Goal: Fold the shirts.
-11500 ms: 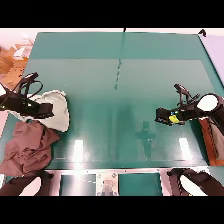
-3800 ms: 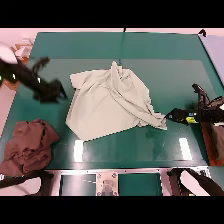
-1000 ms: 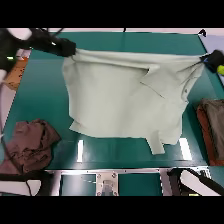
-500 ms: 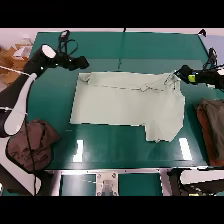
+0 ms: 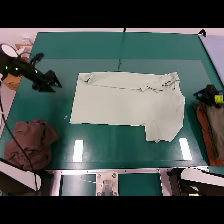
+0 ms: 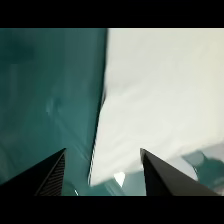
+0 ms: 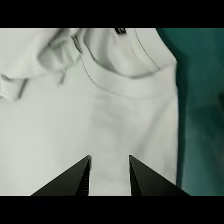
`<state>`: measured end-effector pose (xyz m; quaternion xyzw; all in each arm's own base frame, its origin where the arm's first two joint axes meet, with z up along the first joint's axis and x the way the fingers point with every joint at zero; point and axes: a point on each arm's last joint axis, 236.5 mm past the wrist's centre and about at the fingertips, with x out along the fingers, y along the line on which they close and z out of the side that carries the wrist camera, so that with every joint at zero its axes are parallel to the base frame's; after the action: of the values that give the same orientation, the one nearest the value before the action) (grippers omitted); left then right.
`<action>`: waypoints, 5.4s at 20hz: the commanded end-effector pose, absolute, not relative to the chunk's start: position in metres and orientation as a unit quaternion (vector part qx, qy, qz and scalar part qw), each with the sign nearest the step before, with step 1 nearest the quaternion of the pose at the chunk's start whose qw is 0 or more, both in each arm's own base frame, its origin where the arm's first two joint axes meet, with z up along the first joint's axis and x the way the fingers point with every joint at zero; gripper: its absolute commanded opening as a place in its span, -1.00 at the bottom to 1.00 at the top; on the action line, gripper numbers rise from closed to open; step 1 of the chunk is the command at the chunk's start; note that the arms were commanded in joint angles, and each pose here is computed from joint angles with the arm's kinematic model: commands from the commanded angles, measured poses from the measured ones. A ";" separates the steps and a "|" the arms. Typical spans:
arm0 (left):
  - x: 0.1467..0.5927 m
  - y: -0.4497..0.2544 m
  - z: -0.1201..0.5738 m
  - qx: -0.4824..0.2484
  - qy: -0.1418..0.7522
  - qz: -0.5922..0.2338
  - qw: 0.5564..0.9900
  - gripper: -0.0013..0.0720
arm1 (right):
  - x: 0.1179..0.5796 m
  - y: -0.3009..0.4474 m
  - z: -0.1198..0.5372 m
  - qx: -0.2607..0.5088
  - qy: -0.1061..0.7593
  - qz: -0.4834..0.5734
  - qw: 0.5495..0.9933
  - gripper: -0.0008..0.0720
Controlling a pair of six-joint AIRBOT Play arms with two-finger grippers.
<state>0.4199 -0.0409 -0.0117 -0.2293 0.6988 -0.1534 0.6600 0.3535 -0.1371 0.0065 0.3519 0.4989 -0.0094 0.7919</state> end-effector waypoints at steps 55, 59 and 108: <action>0.325 -0.144 -0.114 -0.252 0.702 -0.213 0.631 -0.91 | 0.274 -0.080 -0.114 0.483 0.600 0.067 0.634 0.32; 0.341 -0.144 -0.084 -0.240 0.670 -0.226 0.665 -0.91 | 0.279 -0.087 -0.096 0.490 0.586 0.081 0.640 -0.81; 0.586 -0.107 -0.014 -0.165 0.421 -0.188 0.872 -0.91 | 0.553 -0.106 -0.027 0.294 0.412 0.053 0.861 -0.93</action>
<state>0.5933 -0.1052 0.0147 -0.1718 0.3900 -0.1824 0.8861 0.5695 -0.1038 0.0079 0.3255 0.3506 0.0619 0.8760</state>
